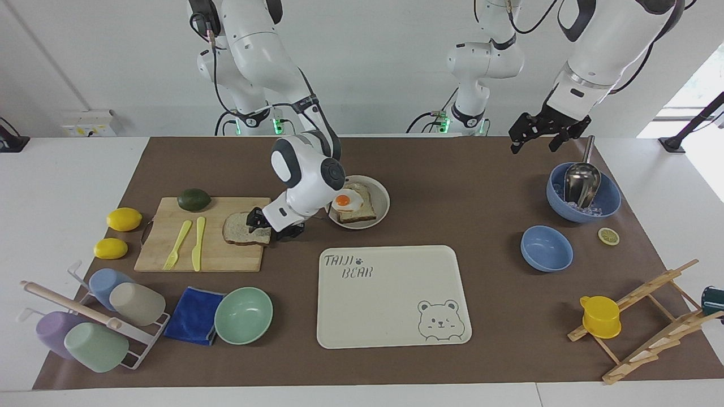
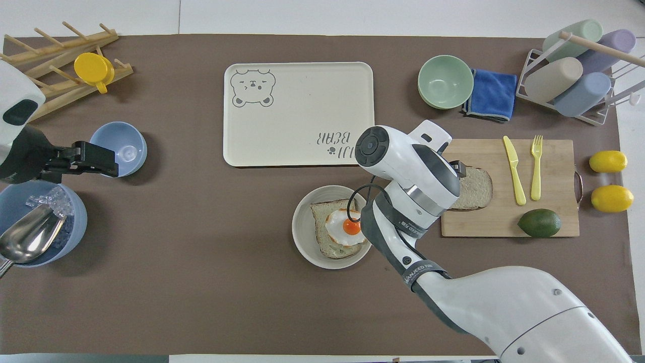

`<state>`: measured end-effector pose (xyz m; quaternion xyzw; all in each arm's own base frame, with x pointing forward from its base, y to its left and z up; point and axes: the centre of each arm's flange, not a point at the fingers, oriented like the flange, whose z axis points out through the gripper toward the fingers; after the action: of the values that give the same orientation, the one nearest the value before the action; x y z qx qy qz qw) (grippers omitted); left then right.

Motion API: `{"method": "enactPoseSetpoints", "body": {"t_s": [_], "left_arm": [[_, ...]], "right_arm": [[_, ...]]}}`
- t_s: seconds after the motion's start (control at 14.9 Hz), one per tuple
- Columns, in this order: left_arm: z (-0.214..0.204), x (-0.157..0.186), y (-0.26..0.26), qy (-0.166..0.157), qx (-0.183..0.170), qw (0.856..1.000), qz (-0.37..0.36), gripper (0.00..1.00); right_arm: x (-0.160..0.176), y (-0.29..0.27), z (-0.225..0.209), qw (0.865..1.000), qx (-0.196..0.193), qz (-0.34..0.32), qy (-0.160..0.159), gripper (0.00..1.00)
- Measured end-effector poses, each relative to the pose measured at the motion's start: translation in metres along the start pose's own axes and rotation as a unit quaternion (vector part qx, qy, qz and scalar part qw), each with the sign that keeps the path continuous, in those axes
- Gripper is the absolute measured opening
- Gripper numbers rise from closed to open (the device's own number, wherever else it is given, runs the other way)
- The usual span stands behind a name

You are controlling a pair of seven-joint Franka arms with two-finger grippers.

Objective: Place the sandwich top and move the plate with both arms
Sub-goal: 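Grasp the bread slice with the right gripper and lift it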

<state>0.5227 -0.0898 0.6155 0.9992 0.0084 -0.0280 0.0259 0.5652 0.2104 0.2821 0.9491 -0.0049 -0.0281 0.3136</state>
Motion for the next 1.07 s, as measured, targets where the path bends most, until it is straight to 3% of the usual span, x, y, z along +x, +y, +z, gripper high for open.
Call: {"method": "enactPoseSetpoints", "body": {"t_s": [0.2,0.6,0.87,1.07], "left_arm": [[0.0,0.0,0.0,0.0,0.0,1.0,0.0,1.0],[0.0,0.0,0.0,0.0,0.0,1.0,0.0,1.0],[0.0,0.0,0.0,0.0,0.0,1.0,0.0,1.0],[0.0,0.0,0.0,0.0,0.0,1.0,0.0,1.0]], "right_arm": [[-0.002,-0.001,0.002,1.0,0.001,0.0,-0.004,0.78],[-0.012,-0.003,0.013,1.0,-0.002,-0.002,-0.013,0.51],[-0.014,0.002,0.002,1.0,-0.001,0.001,-0.008,0.15],[-0.013,0.006,-0.023,1.0,-0.013,0.006,-0.014,0.13]]}}
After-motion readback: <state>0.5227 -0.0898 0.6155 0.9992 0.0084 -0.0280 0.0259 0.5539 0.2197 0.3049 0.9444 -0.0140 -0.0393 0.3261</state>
